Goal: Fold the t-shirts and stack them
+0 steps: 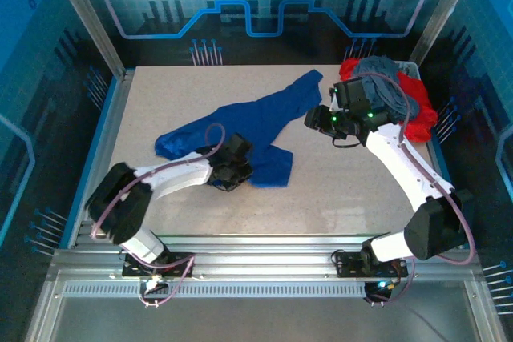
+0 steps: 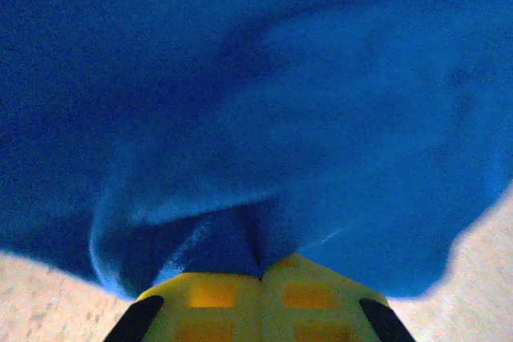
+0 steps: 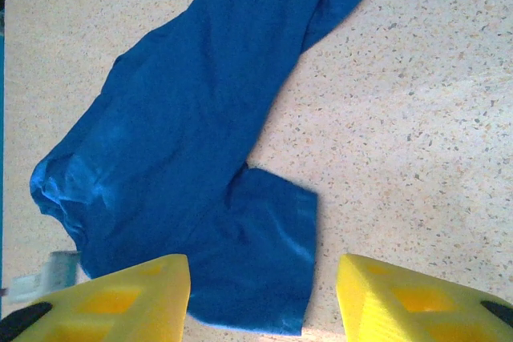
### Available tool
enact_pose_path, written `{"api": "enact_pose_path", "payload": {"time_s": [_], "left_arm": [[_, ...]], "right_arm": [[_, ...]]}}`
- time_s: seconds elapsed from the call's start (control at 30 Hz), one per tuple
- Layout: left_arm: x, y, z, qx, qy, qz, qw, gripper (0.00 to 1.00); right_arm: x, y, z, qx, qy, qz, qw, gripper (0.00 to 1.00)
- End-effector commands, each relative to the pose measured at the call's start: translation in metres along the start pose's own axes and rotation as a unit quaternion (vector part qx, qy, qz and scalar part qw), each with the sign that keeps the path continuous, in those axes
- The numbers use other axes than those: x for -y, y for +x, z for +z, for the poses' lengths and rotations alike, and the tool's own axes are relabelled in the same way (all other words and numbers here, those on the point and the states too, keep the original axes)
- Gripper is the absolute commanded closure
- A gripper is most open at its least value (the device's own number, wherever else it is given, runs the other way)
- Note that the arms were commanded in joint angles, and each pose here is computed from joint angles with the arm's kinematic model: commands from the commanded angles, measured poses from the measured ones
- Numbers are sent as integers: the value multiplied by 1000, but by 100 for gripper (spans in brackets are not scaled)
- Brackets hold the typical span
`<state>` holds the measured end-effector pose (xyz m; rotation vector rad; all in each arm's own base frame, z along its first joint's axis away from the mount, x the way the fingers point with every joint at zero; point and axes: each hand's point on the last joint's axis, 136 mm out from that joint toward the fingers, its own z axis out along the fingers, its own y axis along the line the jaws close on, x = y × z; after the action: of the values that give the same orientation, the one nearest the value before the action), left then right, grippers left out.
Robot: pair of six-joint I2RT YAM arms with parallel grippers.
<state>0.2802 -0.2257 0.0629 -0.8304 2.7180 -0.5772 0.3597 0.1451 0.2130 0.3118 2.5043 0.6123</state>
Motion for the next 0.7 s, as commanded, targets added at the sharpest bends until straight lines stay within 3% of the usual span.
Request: {"api": "enact_pose_path", "payload": {"time_s": [0.0, 0.2, 0.33, 0.67], "left_arm": [[2, 16, -27, -35, 30, 45, 998, 100], [-11, 37, -67, -83, 50, 65, 993, 100], [-15, 37, -67, -117, 66, 52, 990, 100], [9, -64, -24, -79, 65, 36, 994, 100]], "right_arm": [[6, 3, 5, -7, 8, -6, 1000, 48], [7, 4, 9, -11, 13, -14, 1000, 48], [4, 6, 20, -22, 14, -19, 999, 48], [-29, 22, 104, -101, 16, -33, 994, 46]]}}
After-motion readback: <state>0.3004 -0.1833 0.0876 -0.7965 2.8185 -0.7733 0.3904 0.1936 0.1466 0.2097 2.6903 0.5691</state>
